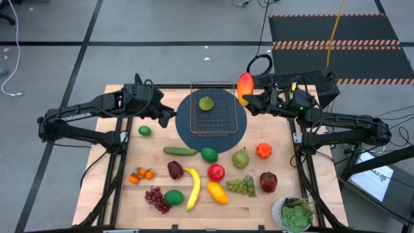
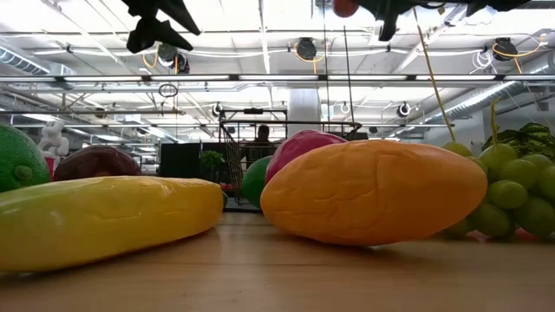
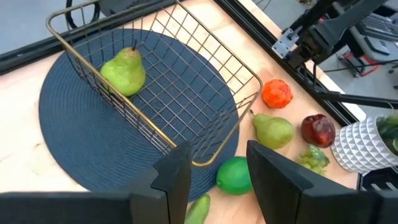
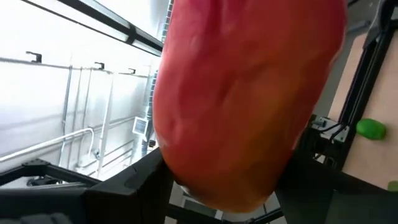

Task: Build produce basket
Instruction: Put the red mango into the gold wire basket

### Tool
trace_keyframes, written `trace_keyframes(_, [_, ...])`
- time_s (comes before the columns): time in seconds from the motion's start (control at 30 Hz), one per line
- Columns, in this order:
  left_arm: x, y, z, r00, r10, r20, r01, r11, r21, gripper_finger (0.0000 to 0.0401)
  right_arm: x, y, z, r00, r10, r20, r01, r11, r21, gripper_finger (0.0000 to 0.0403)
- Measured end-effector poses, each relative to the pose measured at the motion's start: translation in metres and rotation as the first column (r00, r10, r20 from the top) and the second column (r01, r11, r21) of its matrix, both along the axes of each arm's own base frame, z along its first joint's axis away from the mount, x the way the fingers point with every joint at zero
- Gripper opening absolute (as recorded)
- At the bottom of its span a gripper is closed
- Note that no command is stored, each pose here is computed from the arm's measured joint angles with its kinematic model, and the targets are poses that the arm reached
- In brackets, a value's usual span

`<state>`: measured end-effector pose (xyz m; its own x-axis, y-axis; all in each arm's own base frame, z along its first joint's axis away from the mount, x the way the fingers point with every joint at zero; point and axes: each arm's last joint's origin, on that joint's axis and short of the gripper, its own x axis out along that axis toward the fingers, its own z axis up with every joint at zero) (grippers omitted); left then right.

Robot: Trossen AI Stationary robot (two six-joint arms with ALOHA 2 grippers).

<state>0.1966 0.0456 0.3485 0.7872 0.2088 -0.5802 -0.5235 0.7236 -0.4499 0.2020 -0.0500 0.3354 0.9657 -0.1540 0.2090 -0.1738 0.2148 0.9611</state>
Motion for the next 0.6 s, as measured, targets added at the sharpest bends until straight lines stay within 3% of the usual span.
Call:
trace_keyframes(0.23, [0.0011, -0.0044, -0.0001, 1.000, -0.017, 0.001, 0.017, 1.000, -0.006, 0.0154, 0.0001, -0.0007, -0.0010, 1.000, -0.009, 0.003, 0.008, 0.997, 0.080, 0.0228])
trace_keyframes(0.6, [0.0018, -0.0088, 0.0000, 0.999, -0.033, 0.002, 0.033, 0.999, -0.007, 0.0154, 0.0006, -0.0003, -0.0033, 1.000, -0.006, -0.023, 0.007, 0.998, 0.065, 0.0228])
